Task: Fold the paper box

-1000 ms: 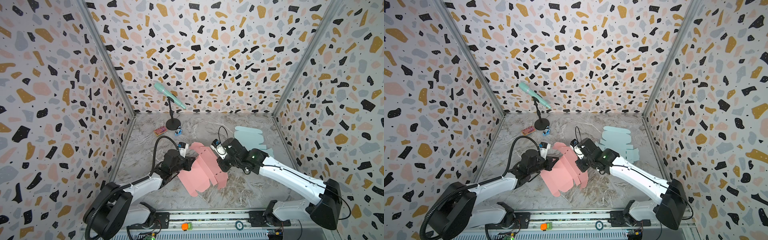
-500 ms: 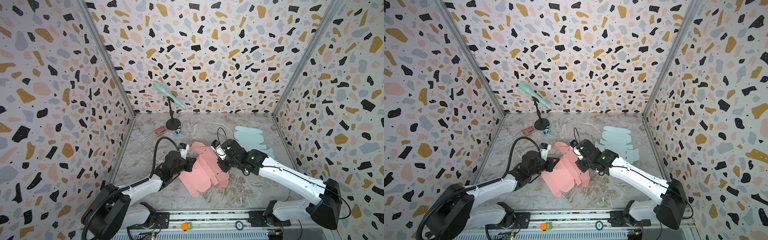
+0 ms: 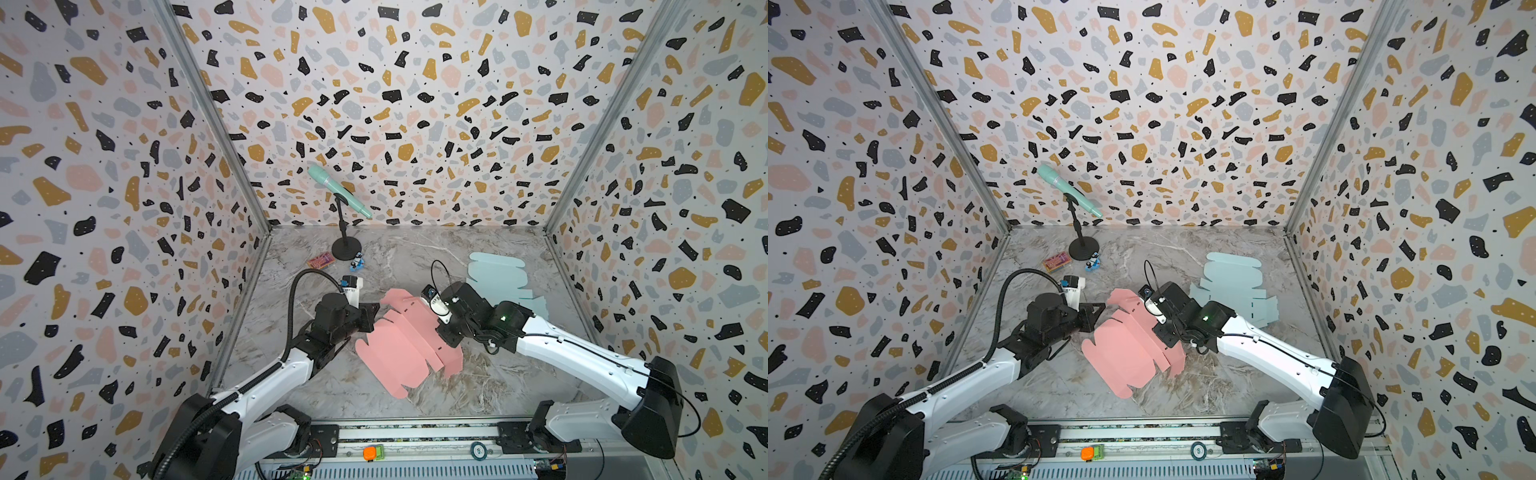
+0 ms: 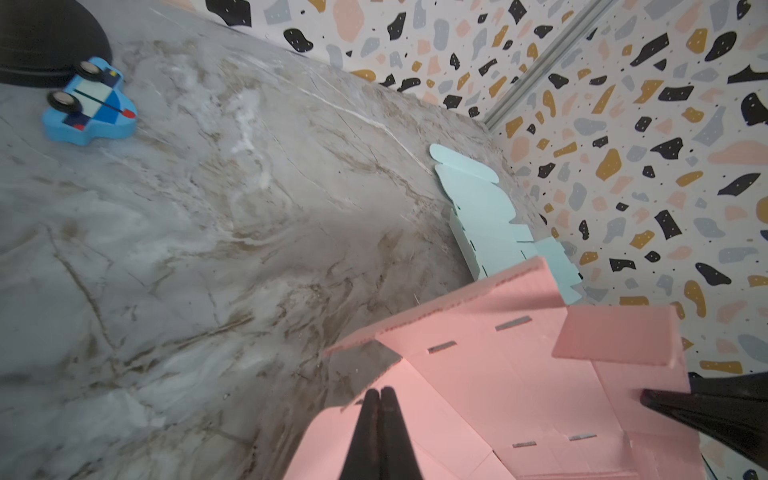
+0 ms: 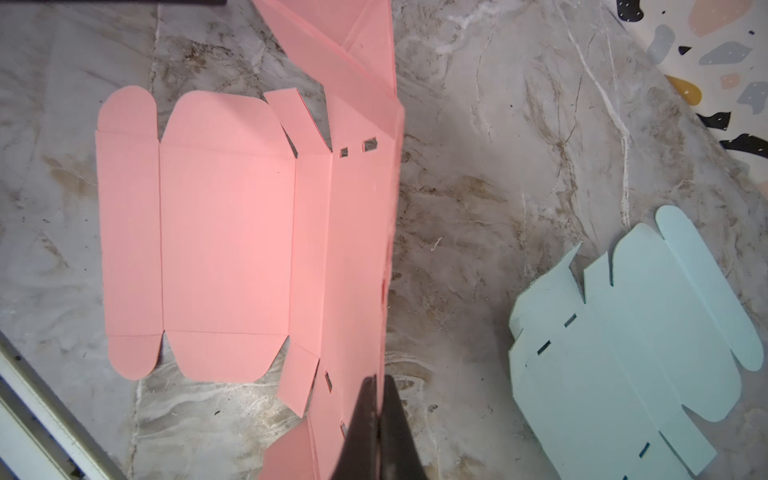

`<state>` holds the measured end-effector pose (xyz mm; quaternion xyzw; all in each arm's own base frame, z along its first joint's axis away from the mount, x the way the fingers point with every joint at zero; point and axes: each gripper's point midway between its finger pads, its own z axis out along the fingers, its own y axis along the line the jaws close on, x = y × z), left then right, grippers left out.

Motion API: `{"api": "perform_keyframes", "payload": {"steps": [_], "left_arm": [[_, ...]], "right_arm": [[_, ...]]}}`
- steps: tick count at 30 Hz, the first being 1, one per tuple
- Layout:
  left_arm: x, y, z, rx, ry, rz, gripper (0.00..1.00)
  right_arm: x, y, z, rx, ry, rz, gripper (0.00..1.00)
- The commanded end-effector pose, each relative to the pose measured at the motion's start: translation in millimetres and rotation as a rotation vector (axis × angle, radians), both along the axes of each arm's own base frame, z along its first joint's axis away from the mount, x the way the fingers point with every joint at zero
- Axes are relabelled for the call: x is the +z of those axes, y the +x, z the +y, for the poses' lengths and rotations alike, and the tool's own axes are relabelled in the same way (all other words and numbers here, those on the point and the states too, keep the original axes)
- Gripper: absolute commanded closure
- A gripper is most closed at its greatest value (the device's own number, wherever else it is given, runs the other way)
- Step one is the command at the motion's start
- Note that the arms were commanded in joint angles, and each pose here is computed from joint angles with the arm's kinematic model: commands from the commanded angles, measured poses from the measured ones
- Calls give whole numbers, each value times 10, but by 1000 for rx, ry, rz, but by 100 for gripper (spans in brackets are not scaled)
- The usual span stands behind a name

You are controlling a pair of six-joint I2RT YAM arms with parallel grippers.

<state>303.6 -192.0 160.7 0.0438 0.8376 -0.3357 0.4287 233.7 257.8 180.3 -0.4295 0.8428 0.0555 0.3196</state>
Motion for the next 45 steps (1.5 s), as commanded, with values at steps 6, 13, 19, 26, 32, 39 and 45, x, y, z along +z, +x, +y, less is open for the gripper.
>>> {"api": "perform_keyframes", "payload": {"steps": [6,13,19,26,32,39,45], "left_arm": [[320,254,87,24,-13,-50,100],[187,360,50,26,6,-14,100],[135,464,-57,-20,25,6,100],[-85,594,-145,-65,91,72,100],[-194,566,-191,-76,83,96,99],[-223,441,-222,-98,93,95,99],[-249,282,-296,-128,85,96,99]], "right_arm": [[85,51,41,61,-79,-85,100],[184,91,124,98,-71,-133,100],[109,56,130,137,-90,-125,100],[-42,56,176,175,-93,-131,100],[-106,99,283,197,-104,-121,100],[-165,109,294,204,-114,-118,100],[-161,148,259,183,-130,-137,100]]}}
